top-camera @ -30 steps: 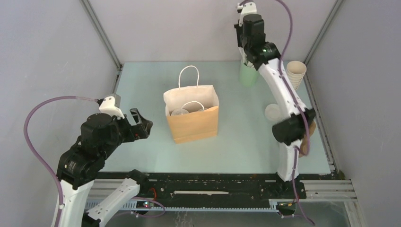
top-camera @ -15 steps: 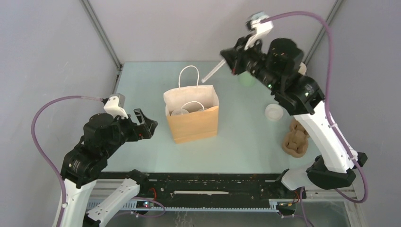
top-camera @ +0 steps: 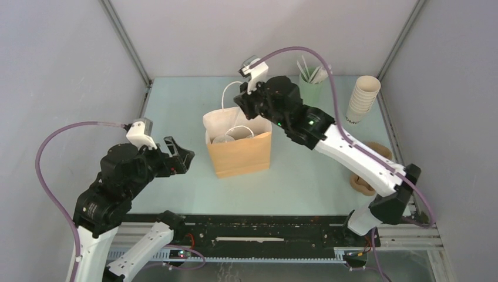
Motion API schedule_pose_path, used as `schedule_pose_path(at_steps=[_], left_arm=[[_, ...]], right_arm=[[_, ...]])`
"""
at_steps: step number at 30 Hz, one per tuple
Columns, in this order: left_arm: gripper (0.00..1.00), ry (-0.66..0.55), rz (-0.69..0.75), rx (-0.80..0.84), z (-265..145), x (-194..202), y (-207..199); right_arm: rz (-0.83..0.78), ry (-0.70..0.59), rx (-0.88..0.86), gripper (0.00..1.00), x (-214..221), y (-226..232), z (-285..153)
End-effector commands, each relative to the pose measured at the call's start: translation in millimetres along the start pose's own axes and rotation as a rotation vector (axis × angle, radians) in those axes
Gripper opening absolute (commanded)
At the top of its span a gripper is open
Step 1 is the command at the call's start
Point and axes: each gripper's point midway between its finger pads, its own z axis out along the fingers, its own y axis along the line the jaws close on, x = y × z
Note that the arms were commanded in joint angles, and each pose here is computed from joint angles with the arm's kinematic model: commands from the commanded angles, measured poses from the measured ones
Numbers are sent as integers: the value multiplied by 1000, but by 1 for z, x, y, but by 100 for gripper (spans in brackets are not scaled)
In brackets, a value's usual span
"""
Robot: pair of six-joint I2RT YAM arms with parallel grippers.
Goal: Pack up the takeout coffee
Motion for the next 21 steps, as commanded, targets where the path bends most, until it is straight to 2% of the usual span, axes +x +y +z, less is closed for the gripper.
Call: schedule_pose_path(at_steps=[1,8,10,11,13,15,17,19,21], left_arm=[[95,-44,-10,-7,-11,-10,1],[95,-52,-12,-20,-16,-12,4],[95,-52,-12,-20,-16,-12,3],[95,-51,-12,-20,-16,-12,3],[95,-49,-11,-23,-17,-13,4],[95,-46,-10,-27,-17,-12,5],[95,-43,-10,-27,-16,-11,5],[95,-33,-8,-26,-13,-8,5],[95,-24,-8,-21,-10,-6,4]], right_arm=[[-52,-90,61,3,-9,-13,31],[-142,-33,109,6,23,-25,64],[-133,-18,96,11,29,-23,69],[-138,-8,91,17,32,-22,70],[-160,8,93,36,31,-20,68],[-157,6,93,56,21,-18,60],[-133,-22,101,71,1,-18,45],[-125,-26,126,78,-11,-23,33],[-109,-25,169,80,-22,-34,21]])
